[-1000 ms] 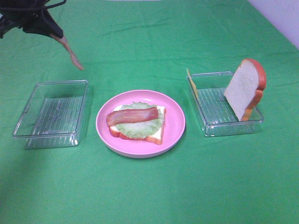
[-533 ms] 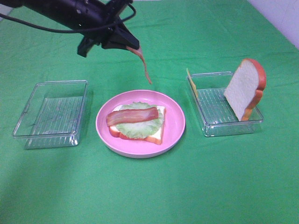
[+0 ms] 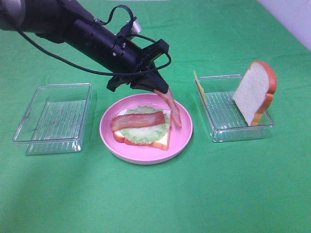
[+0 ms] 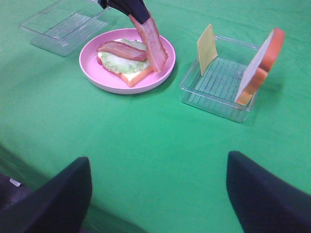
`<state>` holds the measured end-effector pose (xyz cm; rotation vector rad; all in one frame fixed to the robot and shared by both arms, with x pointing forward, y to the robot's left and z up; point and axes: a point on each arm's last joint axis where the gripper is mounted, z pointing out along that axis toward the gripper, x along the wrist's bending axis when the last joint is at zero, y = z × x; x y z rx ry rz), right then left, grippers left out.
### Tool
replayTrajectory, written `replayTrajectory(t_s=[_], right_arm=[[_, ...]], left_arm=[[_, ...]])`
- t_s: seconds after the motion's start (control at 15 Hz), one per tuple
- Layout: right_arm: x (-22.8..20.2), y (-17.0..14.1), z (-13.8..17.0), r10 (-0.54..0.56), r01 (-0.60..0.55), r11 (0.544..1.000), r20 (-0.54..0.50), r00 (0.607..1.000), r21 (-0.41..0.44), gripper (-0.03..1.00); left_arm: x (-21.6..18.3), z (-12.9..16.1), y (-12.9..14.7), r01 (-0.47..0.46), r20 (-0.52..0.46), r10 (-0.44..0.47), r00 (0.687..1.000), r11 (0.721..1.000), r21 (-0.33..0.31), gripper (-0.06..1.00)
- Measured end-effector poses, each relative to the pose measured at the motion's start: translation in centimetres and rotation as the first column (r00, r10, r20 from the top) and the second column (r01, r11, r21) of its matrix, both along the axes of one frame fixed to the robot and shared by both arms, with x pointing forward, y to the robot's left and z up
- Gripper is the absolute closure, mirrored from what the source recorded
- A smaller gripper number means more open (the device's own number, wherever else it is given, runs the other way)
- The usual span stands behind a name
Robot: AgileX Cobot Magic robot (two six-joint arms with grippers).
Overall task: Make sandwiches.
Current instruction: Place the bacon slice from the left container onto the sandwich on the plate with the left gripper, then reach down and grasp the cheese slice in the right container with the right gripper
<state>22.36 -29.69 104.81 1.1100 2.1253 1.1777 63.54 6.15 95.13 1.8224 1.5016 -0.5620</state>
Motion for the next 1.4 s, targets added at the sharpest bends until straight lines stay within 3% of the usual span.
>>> replayTrajectory(t_s=[0.2,0.4,0.53,0.67,0.8,0.87,0.93,1.13,1.2,1.4], right_arm=[[0.0,0.0,0.0,0.0,0.0,1.0,0.0,1.0,0.0,0.24],[0.0,0.0,0.0,0.0,0.0,1.0,0.0,1.0,0.0,0.24],[0.0,0.0,0.0,0.0,0.0,1.0,0.0,1.0,0.0,0.24],[0.0,0.0,0.0,0.0,0.0,1.0,0.0,1.0,0.0,0.24],[0.0,0.0,0.0,0.0,0.0,1.0,0.0,1.0,0.0,0.24],[0.0,0.0,0.0,0.0,0.0,1.0,0.0,1.0,0.0,0.24],[0.0,0.0,0.0,0.0,0.0,1.0,0.0,1.0,0.0,0.24],[0.0,0.0,0.0,0.0,0.0,1.0,0.0,1.0,0.0,0.24],[0.0,0.0,0.0,0.0,0.0,1.0,0.0,1.0,0.0,0.24],[0.0,0.0,0.0,0.0,0.0,1.0,0.0,1.0,0.0,0.24]], left_arm=[[0.6,-0.6,1.9,-0.023,-0.018,0.024,1.0,0.996,0.087,0.94],[0.6,-1.5,3.3,-0.027,-0.052,0.04,0.998,0.973,0.231,0.94],[0.5,-1.7,3.6,-0.041,-0.066,0.061,0.996,0.962,0.272,0.9],[0.5,-1.8,3.7,-0.052,-0.074,0.076,0.994,0.957,0.284,0.73],[0.5,-1.0,3.8,-0.056,-0.055,0.075,0.996,0.957,0.286,0.38],[0.3,0.2,3.9,-0.061,-0.027,0.071,0.997,0.958,0.282,0.25],[0.1,1.7,4.1,-0.065,0.009,0.065,0.998,0.958,0.278,0.2],[-0.6,5.7,4.8,-0.072,0.123,0.036,0.992,0.952,0.298,0.16],[-2.0,9.7,5.9,-0.081,0.214,0.01,0.977,0.94,0.33,0.16],[-5.7,16.5,8.3,-0.129,0.328,-0.007,0.945,0.911,0.392,0.16]])
